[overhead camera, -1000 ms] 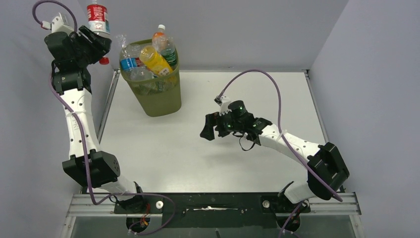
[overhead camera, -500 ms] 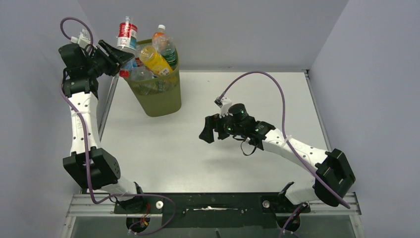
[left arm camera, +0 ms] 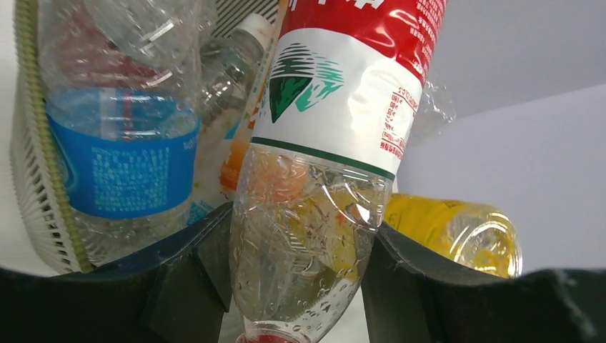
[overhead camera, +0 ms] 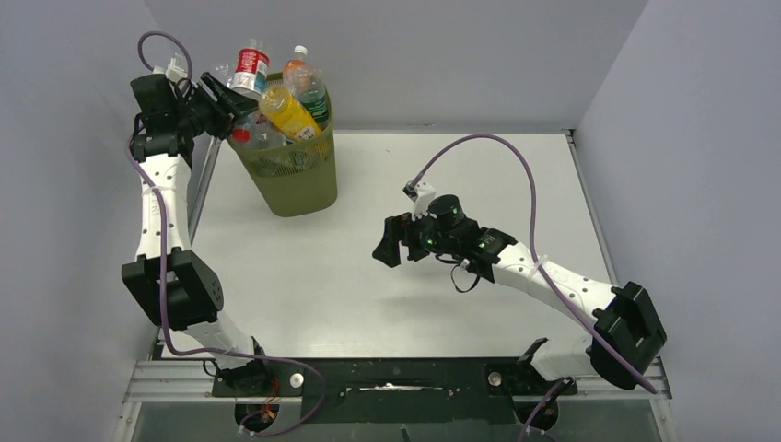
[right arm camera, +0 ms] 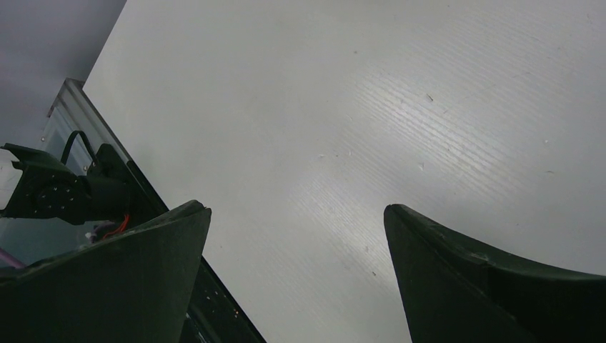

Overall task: Put the plastic bottles in the bin
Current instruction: Place the plastic bottle in the trash bin.

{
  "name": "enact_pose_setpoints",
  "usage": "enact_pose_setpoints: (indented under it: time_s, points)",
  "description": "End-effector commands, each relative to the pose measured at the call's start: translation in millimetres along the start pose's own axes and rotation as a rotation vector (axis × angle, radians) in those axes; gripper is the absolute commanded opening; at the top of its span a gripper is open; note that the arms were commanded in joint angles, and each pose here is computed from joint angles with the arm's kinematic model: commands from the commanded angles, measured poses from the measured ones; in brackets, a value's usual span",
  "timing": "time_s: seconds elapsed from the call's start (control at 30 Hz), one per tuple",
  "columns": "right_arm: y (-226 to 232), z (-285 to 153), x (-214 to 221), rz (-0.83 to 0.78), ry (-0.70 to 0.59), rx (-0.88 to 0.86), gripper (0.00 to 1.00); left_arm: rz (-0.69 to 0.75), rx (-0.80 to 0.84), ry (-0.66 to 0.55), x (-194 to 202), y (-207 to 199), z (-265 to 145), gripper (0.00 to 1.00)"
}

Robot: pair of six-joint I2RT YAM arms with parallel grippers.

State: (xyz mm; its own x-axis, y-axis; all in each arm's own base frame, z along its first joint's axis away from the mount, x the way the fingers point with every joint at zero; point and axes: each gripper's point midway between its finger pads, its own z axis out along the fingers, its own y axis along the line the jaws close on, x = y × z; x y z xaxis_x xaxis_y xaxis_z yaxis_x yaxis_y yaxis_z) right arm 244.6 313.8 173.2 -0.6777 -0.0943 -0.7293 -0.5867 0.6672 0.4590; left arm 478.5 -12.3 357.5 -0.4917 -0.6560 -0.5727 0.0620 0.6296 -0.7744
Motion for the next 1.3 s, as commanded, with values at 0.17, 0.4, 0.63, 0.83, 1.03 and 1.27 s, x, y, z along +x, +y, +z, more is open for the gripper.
enact_pose_setpoints:
  time_s: [0.17,0.4,0.63,0.83,1.03,1.27]
  points:
    - [11,-9,-15,-0.013,-0.072,-0.026,0.98,0.170,-0.045,-0.095,-40,-27,-18,0.67]
    - [11,-7,-14,-0.011,-0.072,-0.031,0.98,0.202,-0.071,-0.070,-39,-23,-19,0.75]
    - [11,-5,-12,-0.008,-0.067,-0.033,0.98,0.214,-0.097,-0.070,-37,-18,-22,0.75]
    - [9,-6,-14,-0.013,-0.068,-0.019,0.98,0.254,-0.082,-0.136,-47,-43,-45,0.75]
    - [-2,-17,-23,-0.042,-0.077,0.065,0.98,0.323,-0.101,-0.227,-50,-68,-89,0.82]
    - [-49,-57,-36,-0.039,-0.212,0.317,0.98,0.324,-0.122,-0.322,-2,-35,-113,0.83]
